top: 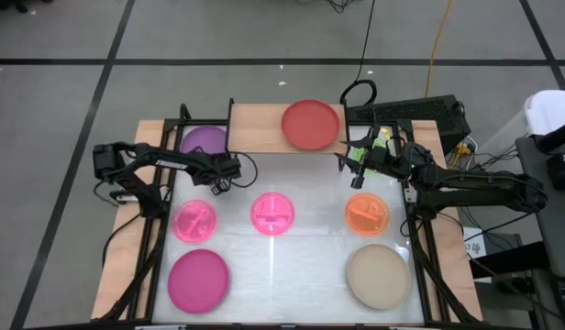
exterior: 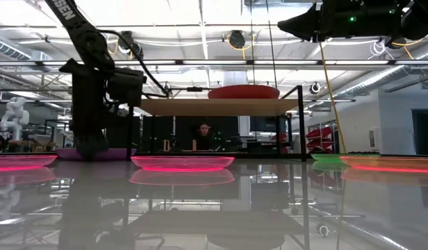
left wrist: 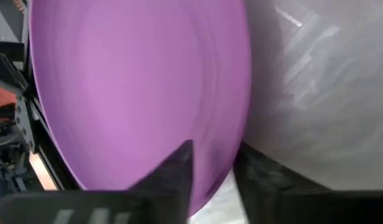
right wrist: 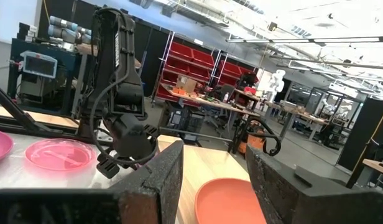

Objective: Place and stack plates onto a shelf
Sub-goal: Stack the violet plate on top of the orange plate on the shelf, then stack the light brown plate on top of the violet plate on the shelf

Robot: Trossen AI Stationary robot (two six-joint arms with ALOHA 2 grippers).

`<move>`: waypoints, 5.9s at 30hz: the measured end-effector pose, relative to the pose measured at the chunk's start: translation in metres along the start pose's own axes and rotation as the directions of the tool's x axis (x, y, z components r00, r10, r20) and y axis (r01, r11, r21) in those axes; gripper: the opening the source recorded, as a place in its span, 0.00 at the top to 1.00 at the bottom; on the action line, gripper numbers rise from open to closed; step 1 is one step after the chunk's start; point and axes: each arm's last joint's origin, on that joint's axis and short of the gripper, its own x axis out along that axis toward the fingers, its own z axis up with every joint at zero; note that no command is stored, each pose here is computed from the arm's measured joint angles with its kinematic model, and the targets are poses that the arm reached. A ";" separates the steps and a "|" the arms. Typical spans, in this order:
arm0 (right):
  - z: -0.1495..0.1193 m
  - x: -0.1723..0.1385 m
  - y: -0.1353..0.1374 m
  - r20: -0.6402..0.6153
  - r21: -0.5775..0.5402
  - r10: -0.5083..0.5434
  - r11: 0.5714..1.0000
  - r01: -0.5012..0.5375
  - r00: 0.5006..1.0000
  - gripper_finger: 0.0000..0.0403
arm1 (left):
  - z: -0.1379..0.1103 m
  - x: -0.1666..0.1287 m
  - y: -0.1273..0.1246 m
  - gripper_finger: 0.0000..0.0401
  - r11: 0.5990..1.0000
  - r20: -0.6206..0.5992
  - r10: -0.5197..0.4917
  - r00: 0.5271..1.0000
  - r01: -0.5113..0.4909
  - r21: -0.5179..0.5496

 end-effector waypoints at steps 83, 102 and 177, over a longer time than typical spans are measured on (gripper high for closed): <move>0.029 -0.042 -0.011 0.096 -0.016 -0.090 0.996 0.092 0.991 0.62 | 0.191 -0.203 -0.003 0.88 0.877 0.798 -0.320 0.511 -0.159 0.454; 0.028 -0.042 -0.010 0.090 -0.018 -0.088 0.996 0.090 0.992 0.61 | 0.188 -0.213 -0.003 0.54 0.915 0.829 -0.240 0.505 -0.168 0.367; -0.080 -0.050 0.128 -0.611 0.660 0.792 0.515 -0.547 0.009 0.61 | -0.010 -0.147 -0.007 0.54 0.851 0.977 -0.150 -0.149 0.483 0.205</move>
